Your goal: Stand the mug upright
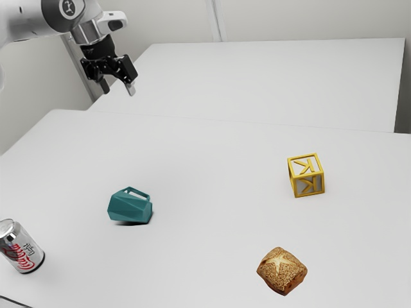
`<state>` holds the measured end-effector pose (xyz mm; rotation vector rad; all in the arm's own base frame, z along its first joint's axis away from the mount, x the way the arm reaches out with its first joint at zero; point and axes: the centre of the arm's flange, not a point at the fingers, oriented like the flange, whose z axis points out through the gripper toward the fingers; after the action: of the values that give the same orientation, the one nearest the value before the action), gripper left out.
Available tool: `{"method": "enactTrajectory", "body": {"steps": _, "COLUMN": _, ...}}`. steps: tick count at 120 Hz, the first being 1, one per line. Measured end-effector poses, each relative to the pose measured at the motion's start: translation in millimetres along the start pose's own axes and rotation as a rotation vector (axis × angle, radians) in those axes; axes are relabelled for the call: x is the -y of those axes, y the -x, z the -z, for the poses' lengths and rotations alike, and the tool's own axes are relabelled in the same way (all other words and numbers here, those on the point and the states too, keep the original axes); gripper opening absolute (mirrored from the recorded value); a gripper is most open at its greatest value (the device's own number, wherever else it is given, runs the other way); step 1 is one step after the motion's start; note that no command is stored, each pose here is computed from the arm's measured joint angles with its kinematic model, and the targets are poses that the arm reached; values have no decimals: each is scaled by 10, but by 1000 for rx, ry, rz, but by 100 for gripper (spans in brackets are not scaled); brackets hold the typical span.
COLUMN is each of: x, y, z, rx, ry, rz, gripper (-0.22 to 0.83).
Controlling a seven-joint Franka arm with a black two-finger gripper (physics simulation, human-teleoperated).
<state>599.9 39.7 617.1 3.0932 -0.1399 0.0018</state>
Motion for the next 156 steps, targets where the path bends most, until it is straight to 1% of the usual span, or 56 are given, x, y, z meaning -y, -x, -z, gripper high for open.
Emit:
{"method": "enactTrajectory", "body": {"steps": 32, "x": -3, "y": 9, "z": -9, "rx": 7, "ry": 2, "rz": 1, "gripper": 62}}
{"method": "enactTrajectory", "body": {"steps": 43, "x": -1, "y": 46, "z": -75, "rx": 23, "ry": 9, "rz": 4, "gripper": 62}}
{"method": "enactTrajectory", "body": {"steps": 56, "x": 30, "y": 305, "z": -166, "rx": 56, "ry": 62, "rz": 25, "gripper": 61}}
{"method": "enactTrajectory", "body": {"steps": 72, "x": 288, "y": 659, "z": -241, "rx": 67, "ry": 208, "rz": 85, "gripper": 62}}
{"method": "enactTrajectory", "body": {"steps": 84, "x": 542, "y": 866, "z": -508, "rx": 81, "ry": 349, "rz": 131, "gripper": 61}}
{"method": "enactTrajectory", "body": {"steps": 93, "x": 814, "y": 1057, "z": -702, "rx": 57, "ry": 427, "rz": 180, "gripper": 61}}
{"method": "enactTrajectory", "body": {"steps": 100, "x": 990, "y": 1159, "z": -910, "rx": 38, "ry": 475, "rz": 213, "gripper": 62}}
{"method": "enactTrajectory", "body": {"steps": 120, "x": 1149, "y": 1219, "z": -1351, "rx": -17, "ry": 533, "rz": 223, "gripper": 62}}
{"method": "enactTrajectory", "body": {"steps": 129, "x": 1209, "y": 1322, "z": -1670, "rx": -29, "ry": 581, "rz": 247, "gripper": 61}}
{"method": "enactTrajectory", "body": {"steps": 140, "x": 1371, "y": 1477, "z": -1920, "rx": -54, "ry": 611, "rz": 278, "gripper": 61}}
{"method": "enactTrajectory", "body": {"steps": 156, "x": 1644, "y": 1593, "z": -2383, "rx": -48, "ry": 635, "rz": 336, "gripper": 62}}
